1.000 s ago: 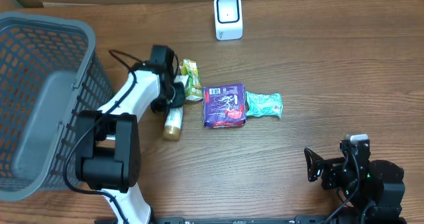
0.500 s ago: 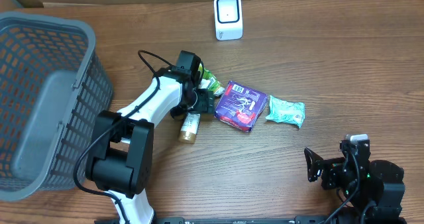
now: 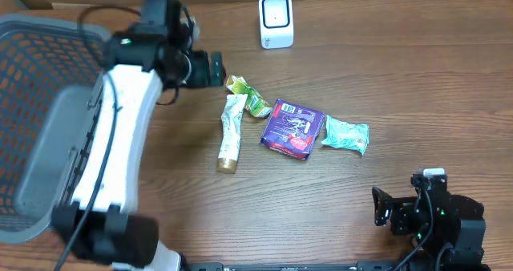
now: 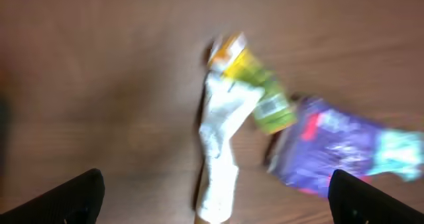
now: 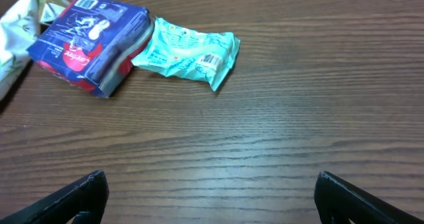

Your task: Scan the item barcode

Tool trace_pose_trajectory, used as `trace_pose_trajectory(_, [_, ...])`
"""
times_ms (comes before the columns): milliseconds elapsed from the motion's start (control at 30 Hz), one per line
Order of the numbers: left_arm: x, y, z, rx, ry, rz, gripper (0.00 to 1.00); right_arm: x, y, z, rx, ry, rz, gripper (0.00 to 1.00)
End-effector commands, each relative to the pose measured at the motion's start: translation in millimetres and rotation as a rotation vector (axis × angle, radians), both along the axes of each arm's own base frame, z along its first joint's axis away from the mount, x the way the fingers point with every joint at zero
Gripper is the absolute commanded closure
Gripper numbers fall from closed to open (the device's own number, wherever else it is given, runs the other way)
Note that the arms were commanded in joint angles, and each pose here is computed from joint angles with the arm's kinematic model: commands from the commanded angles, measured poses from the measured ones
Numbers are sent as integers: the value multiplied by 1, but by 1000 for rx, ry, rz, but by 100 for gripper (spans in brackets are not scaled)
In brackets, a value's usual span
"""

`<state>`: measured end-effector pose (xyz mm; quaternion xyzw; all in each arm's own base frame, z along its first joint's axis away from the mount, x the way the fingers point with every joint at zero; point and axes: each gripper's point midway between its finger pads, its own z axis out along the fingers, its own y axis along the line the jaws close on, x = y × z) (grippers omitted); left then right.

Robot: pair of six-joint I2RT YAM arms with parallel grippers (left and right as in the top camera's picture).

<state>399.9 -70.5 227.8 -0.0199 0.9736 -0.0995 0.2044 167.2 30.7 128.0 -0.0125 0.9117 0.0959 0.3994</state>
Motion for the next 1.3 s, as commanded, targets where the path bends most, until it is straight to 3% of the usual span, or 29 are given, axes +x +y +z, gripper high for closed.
trace_pose_trajectory(0, [-14, -2, 88, -9, -236, -54, 0, 2, -4, 9, -20, -28, -11, 0])
trace_pose_trajectory(167, [-36, 0, 125, -18, -340, -53, 0, 3, -19, 7, -115, -29, -50, 0])
trace_pose_trajectory(400, [-46, 16, 120, 61, -307, -20, 1, 2, -25, 6, -133, -24, -75, 0])
trace_pose_trajectory(533, [-53, 40, 136, 142, -355, 58, 0, 3, -25, 6, -136, -27, -78, 0])
trace_pose_trajectory(733, [-79, 82, 171, 161, -440, 190, 0, 13, -26, 19, -135, -91, -82, 0])
trace_pose_trajectory(933, [-104, 136, 155, 170, -330, 402, 0, 19, -26, 27, -134, -132, -85, 0])
trace_pose_trajectory(1067, [-102, 159, 145, 158, -289, 503, 0, 24, -7, 38, -61, -185, -7, 0])
trace_pose_trajectory(1267, [-87, 166, 126, 147, -222, 508, 0, 31, 33, 74, 73, -338, 197, 0])
